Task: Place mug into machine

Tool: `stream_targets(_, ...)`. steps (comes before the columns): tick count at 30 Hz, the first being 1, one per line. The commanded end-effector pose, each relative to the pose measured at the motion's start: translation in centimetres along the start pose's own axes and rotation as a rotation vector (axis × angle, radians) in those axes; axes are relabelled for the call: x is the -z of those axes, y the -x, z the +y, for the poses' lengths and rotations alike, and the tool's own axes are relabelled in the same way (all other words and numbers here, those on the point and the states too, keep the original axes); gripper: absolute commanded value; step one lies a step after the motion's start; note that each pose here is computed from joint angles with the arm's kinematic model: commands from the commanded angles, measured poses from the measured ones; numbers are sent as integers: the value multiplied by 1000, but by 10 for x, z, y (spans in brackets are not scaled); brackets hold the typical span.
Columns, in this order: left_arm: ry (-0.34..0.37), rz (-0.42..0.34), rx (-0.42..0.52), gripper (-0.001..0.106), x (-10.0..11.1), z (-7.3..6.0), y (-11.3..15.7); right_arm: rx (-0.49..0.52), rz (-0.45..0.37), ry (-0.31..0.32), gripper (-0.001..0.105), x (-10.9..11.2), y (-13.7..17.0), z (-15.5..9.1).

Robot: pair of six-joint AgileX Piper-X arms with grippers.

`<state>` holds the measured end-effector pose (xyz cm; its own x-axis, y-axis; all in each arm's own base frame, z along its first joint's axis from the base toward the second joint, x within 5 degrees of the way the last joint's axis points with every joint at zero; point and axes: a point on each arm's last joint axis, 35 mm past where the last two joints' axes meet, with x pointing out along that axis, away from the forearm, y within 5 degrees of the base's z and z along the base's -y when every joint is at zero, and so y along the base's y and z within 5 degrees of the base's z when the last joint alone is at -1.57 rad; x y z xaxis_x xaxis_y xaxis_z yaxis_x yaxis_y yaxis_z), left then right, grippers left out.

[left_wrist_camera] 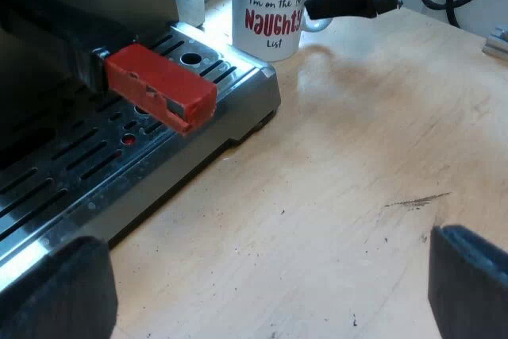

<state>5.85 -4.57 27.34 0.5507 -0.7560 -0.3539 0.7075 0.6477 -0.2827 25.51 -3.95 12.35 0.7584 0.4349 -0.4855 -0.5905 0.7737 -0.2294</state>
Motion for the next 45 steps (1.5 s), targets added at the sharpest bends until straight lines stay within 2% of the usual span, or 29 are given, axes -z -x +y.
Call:
stream_targets(1,-6,-11,-5,81,-1,0,0,-26,-27,4,20,-2,-1,1)
stream_targets(2,-6,-11,-5,81,-1,0,0,-45,-39,-1,7,-3,-3,2)
stream_targets(3,-6,-11,-11,81,-1,0,0,-60,-43,-24,0,-5,-4,5)
stream_targets(5,-6,-13,-26,81,-2,1,0,-81,-46,-44,0,-8,-8,9)
stream_targets(9,-6,-14,-34,81,-2,1,0,-117,-33,-20,0,-18,-13,22)
stream_targets(13,-6,-14,-34,81,-2,1,0,-50,23,16,0,-31,-6,31)
stream_targets(16,-8,-20,-40,81,-2,1,0,10,66,27,0,-38,5,35)
stream_targets(19,-8,-30,-113,81,-3,4,0,58,92,31,0,-49,26,39)
stream_targets(21,-7,-38,-179,81,-3,6,0,61,93,34,0,-58,41,43)
stream_targets(23,-8,-43,-204,81,-3,7,1,62,84,40,0,-65,55,47)
stream_targets(27,-14,-60,-206,81,-5,7,1,96,59,73,0,-81,85,60)
stream_targets(31,-16,-67,-209,81,-6,7,1,104,38,64,0,-88,102,70)
stream_targets(32,-17,-70,-209,81,-6,7,1,101,33,45,0,-91,107,73)
stream_targets(33,-22,-83,-207,81,-8,6,1,84,24,12,0,-95,118,82)
stream_targets(36,-33,-114,-203,81,-8,8,-2,28,-2,12,0,-101,129,96)
stream_targets(41,-54,-172,-196,81,2,17,-17,-11,-10,-47,0,-107,132,114)
stream_targets(45,-67,-208,-191,81,14,24,-29,-39,-7,-25,0,-113,130,131)
